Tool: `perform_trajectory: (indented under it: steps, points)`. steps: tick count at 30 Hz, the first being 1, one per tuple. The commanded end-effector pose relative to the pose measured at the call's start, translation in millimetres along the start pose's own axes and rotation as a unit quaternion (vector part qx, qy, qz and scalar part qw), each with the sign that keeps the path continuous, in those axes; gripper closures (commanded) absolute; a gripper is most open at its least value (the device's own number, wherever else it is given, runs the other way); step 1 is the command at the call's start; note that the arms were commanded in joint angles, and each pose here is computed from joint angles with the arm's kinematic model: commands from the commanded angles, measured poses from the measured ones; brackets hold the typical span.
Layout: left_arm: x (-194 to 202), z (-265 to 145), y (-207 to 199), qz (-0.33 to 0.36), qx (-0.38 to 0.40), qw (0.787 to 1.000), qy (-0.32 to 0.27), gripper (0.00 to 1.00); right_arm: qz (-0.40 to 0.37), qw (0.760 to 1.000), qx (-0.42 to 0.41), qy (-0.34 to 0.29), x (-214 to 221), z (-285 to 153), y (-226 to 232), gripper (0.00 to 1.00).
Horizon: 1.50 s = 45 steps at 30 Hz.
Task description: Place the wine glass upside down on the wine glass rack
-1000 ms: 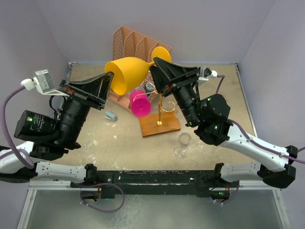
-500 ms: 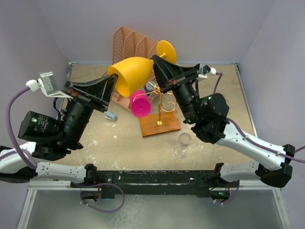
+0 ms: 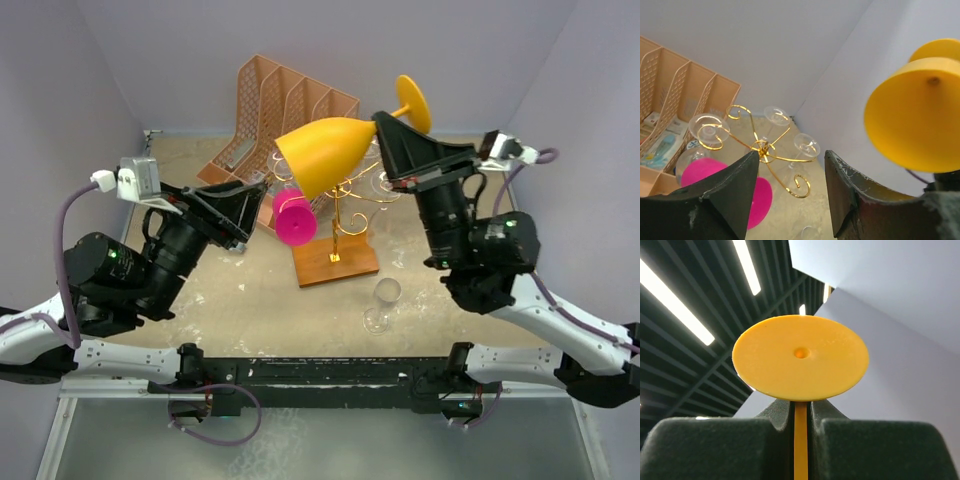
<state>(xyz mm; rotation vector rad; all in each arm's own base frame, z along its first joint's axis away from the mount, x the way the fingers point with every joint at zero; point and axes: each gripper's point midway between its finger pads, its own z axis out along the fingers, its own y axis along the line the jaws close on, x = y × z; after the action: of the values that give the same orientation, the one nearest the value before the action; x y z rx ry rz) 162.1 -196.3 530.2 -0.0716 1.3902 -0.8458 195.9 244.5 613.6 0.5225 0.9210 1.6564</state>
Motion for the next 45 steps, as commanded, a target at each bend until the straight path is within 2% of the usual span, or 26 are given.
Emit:
perform_trajectory:
  steps: [1, 5, 9, 13, 18, 23, 30, 37, 45]
  points:
    - [4.8, -10.4, 17.6, 0.000, -0.021, 0.999, 0.025, 0.47, -0.119, 0.993, -0.011, -0.026, -35.4, -15.4, 11.3, 1.00]
    - [4.4, -14.5, 16.2, -0.018, -0.009, 0.999, 0.033, 0.46, -0.204, 0.979, -0.015, -0.015, -46.3, -34.9, 4.2, 1.00]
    - [-3.4, -15.6, -7.5, -0.059, 0.039, 0.997, 0.043, 0.46, -0.304, 0.953, 0.006, 0.018, -49.3, -47.9, -12.2, 1.00]
    - [-8.1, -11.1, -33.4, -0.110, 0.066, 0.990, 0.051, 0.46, -0.406, 0.911, -0.004, 0.072, -41.3, -60.3, -26.5, 1.00]
    - [-3.6, -0.8, -67.1, -0.159, 0.084, 0.981, 0.074, 0.45, -0.479, 0.865, -0.064, 0.135, -24.1, -77.0, -27.9, 1.00]
    - [9.3, 2.9, -95.3, -0.204, 0.113, 0.967, 0.098, 0.45, -0.501, 0.841, -0.109, 0.175, -10.8, -92.2, -28.7, 1.00]
    - [29.9, 3.4, -125.6, -0.239, 0.151, 0.950, 0.133, 0.43, -0.518, 0.816, -0.111, 0.229, 11.7, -102.8, -55.3, 1.00]
    - [41.4, 5.6, -129.0, -0.252, 0.156, 0.946, 0.130, 0.43, -0.519, 0.800, -0.118, 0.276, 33.0, -111.3, -73.4, 1.00]
    - [40.8, 10.3, -113.4, -0.284, 0.117, 0.945, 0.110, 0.43, -0.511, 0.796, -0.139, 0.293, 41.4, -118.4, -72.7, 1.00]
